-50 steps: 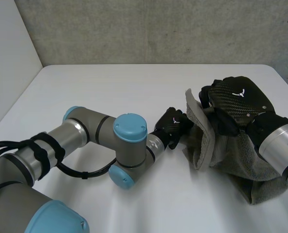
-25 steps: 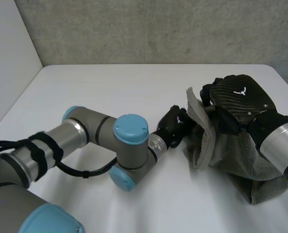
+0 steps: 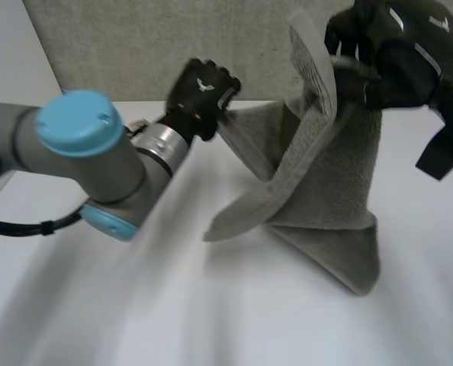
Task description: Fold the towel.
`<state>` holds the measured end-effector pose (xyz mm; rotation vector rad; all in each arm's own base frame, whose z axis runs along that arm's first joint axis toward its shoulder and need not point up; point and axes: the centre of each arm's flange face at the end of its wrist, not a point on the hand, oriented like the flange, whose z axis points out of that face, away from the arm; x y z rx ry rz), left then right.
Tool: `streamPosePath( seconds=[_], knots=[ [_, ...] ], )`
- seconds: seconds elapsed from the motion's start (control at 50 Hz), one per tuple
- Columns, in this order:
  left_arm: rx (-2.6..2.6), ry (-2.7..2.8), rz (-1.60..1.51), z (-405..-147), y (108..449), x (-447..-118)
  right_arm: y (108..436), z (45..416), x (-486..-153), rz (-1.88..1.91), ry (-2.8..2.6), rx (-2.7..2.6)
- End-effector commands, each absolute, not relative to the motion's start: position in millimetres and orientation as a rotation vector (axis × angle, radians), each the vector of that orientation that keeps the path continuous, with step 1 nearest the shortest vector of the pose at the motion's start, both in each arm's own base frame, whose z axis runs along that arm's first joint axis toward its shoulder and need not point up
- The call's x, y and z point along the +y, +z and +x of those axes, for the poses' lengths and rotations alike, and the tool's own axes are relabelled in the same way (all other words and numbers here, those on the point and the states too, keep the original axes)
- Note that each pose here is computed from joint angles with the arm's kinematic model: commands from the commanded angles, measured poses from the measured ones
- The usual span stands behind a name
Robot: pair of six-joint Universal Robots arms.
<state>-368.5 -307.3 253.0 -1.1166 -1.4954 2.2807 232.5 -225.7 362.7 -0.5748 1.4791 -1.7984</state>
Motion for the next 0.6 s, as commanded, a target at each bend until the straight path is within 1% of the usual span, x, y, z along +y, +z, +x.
streamPosePath(
  seconds=[0.02,0.04,0.06,0.08,0.1,0.12,0.16,0.2,0.24,0.26,0.32,0.34,0.38,0.4,0.44,0.5,0.54,0.56,0.6],
  knots=[
    [-1.493,2.408,-0.961,-319,307,-317,363,240,-272,-0.508,-1.455,1.503],
    [-1.489,2.434,-0.938,-309,316,-317,360,243,-279,-0.510,-1.404,1.527],
    [-1.489,2.435,-0.938,-309,316,-317,355,245,-289,-0.501,-1.358,1.554],
    [-1.483,2.459,-0.921,-301,324,-316,355,245,-289,-0.501,-1.358,1.555],
    [-1.473,2.484,-0.908,-294,333,-314,352,248,-297,-0.501,-1.316,1.571],
    [-1.473,2.484,-0.908,-294,333,-314,352,248,-298,-0.501,-1.316,1.572],
    [-1.464,2.511,-0.893,-284,342,-310,348,251,-313,-0.498,-1.284,1.603],
    [-1.485,2.502,-0.893,-280,339,-306,337,253,-320,-0.523,-1.277,1.654],
    [-1.506,2.481,-0.903,-280,334,-304,332,255,-318,-0.565,-1.288,1.683],
    [-1.535,2.457,-0.917,-279,325,-301,325,258,-313,-0.623,-1.307,1.719],
    [-1.626,2.331,-0.980,-283,291,-286,296,269,-292,-0.900,-1.417,1.881],
    [-1.626,2.331,-0.980,-283,291,-286,295,269,-292,-0.901,-1.417,1.882],
    [-1.656,2.254,-1.029,-284,273,-273,273,270,-282,-1.145,-1.508,1.995],
    [-1.656,2.254,-1.029,-284,273,-273,273,270,-282,-1.147,-1.509,1.996],
    [-1.671,2.187,-1.076,-284,258,-261,255,267,-279,-1.337,-1.593,2.092],
    [-1.685,2.152,-1.095,-284,250,-256,246,268,-284,-1.386,-1.722,2.123],
    [-1.714,2.097,-1.113,-283,237,-249,243,268,-289,-1.393,-1.793,2.115],
    [-1.714,2.097,-1.113,-283,237,-249,244,268,-292,-1.390,-1.862,2.081],
    [-1.753,2.043,-1.126,-282,224,-241,245,270,-294,-1.401,-1.927,2.037]
  ],
)
